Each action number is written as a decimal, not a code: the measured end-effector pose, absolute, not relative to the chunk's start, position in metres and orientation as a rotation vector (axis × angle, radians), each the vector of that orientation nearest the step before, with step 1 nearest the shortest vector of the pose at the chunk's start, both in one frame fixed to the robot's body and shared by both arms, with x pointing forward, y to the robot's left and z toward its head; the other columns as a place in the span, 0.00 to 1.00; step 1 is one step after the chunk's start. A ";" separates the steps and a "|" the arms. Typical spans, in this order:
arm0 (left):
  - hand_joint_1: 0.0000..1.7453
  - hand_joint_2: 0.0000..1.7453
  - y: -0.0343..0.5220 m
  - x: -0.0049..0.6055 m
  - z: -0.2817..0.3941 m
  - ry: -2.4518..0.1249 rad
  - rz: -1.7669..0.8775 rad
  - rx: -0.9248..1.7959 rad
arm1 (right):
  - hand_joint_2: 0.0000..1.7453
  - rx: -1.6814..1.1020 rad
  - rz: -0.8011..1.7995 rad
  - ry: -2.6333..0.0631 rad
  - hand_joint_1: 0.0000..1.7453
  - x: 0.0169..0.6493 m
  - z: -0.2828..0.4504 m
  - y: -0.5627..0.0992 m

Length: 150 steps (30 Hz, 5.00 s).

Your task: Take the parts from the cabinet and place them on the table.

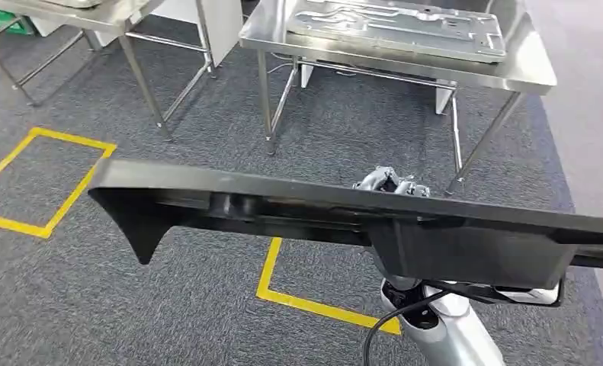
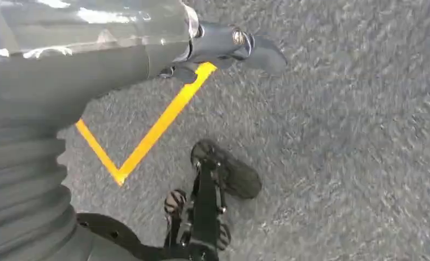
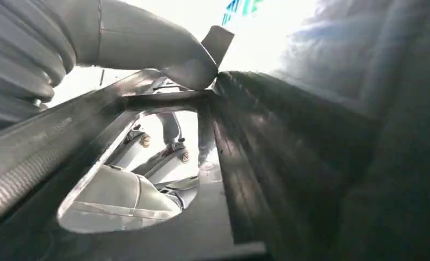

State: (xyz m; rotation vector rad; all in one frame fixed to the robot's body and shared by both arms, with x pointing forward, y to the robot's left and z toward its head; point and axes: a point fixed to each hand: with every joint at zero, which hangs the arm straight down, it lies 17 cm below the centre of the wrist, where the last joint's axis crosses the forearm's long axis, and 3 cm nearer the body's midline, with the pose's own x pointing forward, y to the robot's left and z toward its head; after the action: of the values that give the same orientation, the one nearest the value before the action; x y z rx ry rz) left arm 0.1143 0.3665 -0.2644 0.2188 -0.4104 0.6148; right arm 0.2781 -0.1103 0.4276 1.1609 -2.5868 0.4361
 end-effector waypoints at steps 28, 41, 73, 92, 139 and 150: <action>0.00 1.00 0.359 0.122 -0.263 -0.432 0.606 0.170 | 1.00 1.111 0.443 -2.588 1.00 0.277 0.417 -0.108; 0.00 1.00 0.359 0.123 -0.262 -0.435 0.606 0.171 | 1.00 1.118 0.441 -2.594 1.00 0.275 0.417 -0.109; 0.00 1.00 0.364 0.123 -0.262 -0.443 0.590 0.178 | 1.00 1.115 0.434 -2.604 1.00 0.269 0.421 -0.111; 0.00 1.00 0.368 0.118 -0.262 -0.440 0.587 0.186 | 1.00 1.108 0.430 -2.614 1.00 0.268 0.422 -0.115; 0.00 1.00 0.366 0.121 -0.262 -0.447 0.577 0.183 | 1.00 1.097 0.291 -2.669 1.00 0.256 0.423 -0.152; 0.00 1.00 0.367 0.122 -0.261 -0.448 0.580 0.186 | 1.00 1.071 0.253 -2.659 1.00 0.262 0.422 -0.155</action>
State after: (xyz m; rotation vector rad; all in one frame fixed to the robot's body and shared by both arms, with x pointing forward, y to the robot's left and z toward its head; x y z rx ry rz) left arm 0.1220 0.3672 -0.2614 0.1861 -0.4476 0.5796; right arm 0.2622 -0.1546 0.4218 1.0712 -2.6593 0.2531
